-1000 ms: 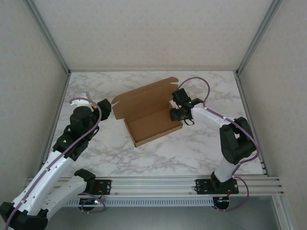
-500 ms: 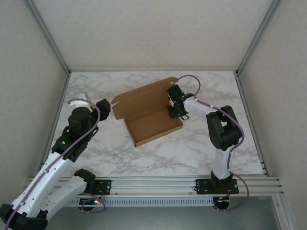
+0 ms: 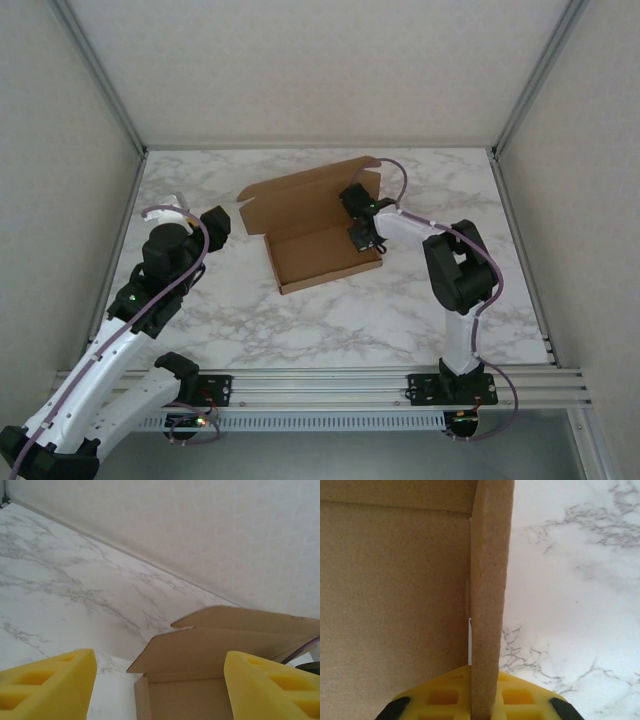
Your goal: Fold the paper box
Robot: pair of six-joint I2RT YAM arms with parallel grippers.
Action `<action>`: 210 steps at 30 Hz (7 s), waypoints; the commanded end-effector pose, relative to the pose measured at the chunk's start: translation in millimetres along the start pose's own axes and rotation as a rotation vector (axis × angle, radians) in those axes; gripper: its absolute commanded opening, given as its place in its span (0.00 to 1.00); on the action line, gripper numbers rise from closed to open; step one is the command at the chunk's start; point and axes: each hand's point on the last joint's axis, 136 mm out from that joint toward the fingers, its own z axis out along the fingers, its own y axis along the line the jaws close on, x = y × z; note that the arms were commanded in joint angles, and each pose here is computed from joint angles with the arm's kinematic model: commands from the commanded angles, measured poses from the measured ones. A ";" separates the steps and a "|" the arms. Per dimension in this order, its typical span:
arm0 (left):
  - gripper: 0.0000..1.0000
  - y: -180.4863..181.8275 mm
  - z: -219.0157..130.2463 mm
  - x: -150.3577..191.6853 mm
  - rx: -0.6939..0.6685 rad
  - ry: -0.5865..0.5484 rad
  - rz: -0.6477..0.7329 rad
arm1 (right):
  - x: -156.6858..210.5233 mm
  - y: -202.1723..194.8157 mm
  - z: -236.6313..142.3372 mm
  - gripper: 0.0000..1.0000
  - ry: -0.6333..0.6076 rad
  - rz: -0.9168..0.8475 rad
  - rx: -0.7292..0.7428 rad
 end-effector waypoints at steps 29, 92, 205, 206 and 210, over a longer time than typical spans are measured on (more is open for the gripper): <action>0.72 29.0 15.6 -5.1 -0.148 -0.113 -0.237 | -31.8 -44.9 -208.4 0.74 -0.810 0.309 -0.326; 0.77 78.2 134.0 24.7 -0.143 -0.115 -0.207 | -109.2 -46.2 -93.8 0.46 -0.926 -0.363 -0.671; 0.49 -1.7 134.6 83.3 0.557 0.014 0.434 | -63.4 -15.0 -122.2 0.00 -0.666 0.146 -0.221; 0.42 -4.1 134.0 84.7 0.561 0.017 0.442 | -63.6 -14.4 -123.0 0.00 -0.665 0.154 -0.229; 0.10 -16.1 132.8 88.3 0.573 0.027 0.472 | -63.6 -10.7 -124.8 0.00 -0.660 0.175 -0.239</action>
